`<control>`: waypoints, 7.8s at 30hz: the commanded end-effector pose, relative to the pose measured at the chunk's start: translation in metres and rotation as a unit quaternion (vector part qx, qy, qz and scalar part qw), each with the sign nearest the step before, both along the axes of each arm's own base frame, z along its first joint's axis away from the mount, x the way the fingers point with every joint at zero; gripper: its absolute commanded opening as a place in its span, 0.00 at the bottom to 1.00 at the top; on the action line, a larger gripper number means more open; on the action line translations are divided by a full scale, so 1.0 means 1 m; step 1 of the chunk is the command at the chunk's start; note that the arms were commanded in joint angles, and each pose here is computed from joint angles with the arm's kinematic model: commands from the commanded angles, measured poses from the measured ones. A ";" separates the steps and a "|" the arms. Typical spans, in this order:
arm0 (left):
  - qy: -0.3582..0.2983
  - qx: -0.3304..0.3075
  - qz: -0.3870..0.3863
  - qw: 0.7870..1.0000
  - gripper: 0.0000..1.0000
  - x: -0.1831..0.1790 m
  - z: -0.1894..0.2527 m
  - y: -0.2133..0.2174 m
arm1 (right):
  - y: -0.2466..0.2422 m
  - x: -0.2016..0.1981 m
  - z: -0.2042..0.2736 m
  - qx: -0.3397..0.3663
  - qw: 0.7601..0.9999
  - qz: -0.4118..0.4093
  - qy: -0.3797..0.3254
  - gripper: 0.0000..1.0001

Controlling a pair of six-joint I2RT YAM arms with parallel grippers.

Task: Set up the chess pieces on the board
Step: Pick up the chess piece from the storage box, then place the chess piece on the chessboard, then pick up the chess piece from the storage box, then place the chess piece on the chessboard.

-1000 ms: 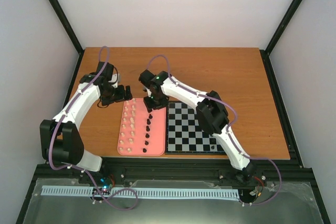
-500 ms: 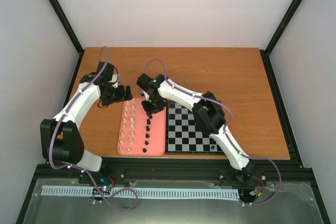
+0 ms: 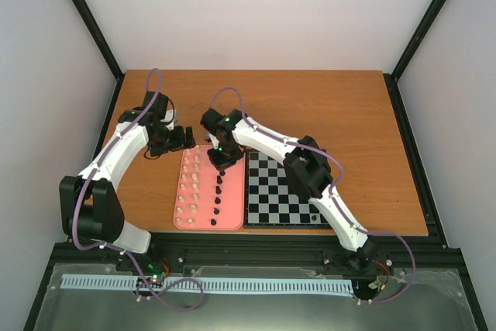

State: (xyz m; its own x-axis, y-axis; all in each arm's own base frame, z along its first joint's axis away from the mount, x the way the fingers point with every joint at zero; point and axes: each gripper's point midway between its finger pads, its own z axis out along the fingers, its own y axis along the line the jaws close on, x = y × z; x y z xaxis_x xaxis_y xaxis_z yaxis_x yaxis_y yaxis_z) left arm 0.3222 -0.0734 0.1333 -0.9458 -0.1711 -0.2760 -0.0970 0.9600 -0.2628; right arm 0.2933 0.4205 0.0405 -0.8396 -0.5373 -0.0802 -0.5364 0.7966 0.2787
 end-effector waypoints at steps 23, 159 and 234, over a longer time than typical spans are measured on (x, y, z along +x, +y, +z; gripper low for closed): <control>-0.007 -0.005 -0.006 1.000 1.00 0.004 0.003 -0.003 | -0.202 0.027 0.092 -0.059 0.961 -0.245 -0.114 0.03; -0.011 0.000 -0.001 1.000 1.00 0.007 0.005 -0.001 | 0.000 -0.037 0.037 0.048 0.998 0.045 -0.011 0.52; 0.006 -0.017 -0.003 1.000 1.00 0.012 -0.005 -0.009 | -0.299 -0.050 0.110 -0.085 0.922 -0.369 -0.083 0.03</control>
State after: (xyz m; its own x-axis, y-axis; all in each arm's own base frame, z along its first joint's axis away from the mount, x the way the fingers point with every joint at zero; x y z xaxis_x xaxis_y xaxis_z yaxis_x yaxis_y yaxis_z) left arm 0.3241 -0.0755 0.1187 -0.9572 -0.1701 -0.2344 -0.1059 0.9588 -0.2636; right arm 0.2640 0.1522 0.1536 -0.9693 0.0390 -0.2429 0.0149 0.9949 0.1000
